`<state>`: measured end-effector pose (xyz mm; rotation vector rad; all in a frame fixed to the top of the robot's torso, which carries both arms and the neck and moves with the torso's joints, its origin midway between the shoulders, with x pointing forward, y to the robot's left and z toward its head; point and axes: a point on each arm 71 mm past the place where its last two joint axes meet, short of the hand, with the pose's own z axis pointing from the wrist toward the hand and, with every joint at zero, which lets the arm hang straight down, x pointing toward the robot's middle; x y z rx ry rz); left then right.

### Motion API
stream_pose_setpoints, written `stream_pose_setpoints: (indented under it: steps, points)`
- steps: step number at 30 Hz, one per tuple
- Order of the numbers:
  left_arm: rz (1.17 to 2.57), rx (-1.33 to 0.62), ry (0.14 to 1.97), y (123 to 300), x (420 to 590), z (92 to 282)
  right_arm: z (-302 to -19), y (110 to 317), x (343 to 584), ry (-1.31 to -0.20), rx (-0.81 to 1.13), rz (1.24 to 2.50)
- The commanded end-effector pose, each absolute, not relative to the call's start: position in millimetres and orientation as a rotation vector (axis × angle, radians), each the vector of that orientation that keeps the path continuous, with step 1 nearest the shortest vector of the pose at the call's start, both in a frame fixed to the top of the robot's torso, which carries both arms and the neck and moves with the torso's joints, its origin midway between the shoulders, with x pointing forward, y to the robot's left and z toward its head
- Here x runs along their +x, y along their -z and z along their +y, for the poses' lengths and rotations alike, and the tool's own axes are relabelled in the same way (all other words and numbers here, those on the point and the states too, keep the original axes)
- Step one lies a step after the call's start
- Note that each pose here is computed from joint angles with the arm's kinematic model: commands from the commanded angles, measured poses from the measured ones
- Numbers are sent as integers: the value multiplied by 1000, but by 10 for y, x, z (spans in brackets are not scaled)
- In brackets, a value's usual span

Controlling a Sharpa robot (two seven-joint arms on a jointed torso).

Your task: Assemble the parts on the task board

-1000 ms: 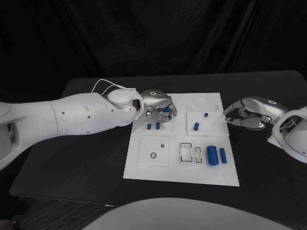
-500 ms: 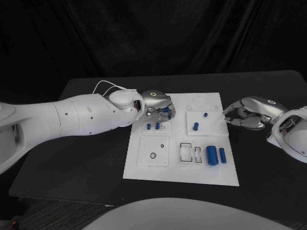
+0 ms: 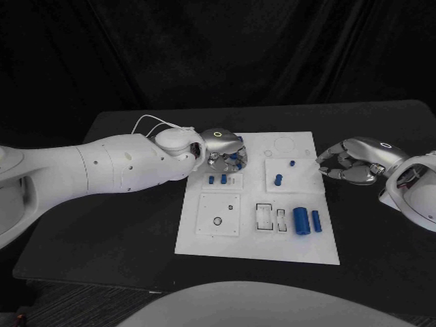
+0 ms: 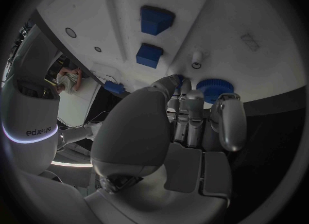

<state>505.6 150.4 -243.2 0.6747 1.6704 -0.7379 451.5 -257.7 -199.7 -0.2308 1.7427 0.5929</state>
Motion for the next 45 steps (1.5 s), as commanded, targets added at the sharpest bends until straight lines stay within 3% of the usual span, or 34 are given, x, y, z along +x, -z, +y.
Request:
stream_pose_setpoints:
  steps: [1,17,24,45]
  points:
    - [1625,693,770,2424,5033,1488,-2575,2005,4511,-593,-229,1742]
    - [1513,674,802,2268,4904,1674,-2592,2008,4511,-587,-226,1747]
    - [1548,671,785,2195,4876,1797,-2595,2010,4515,-584,-225,1749]
    - [1644,651,725,2244,4913,1965,-2588,2019,4522,-580,-225,1758]
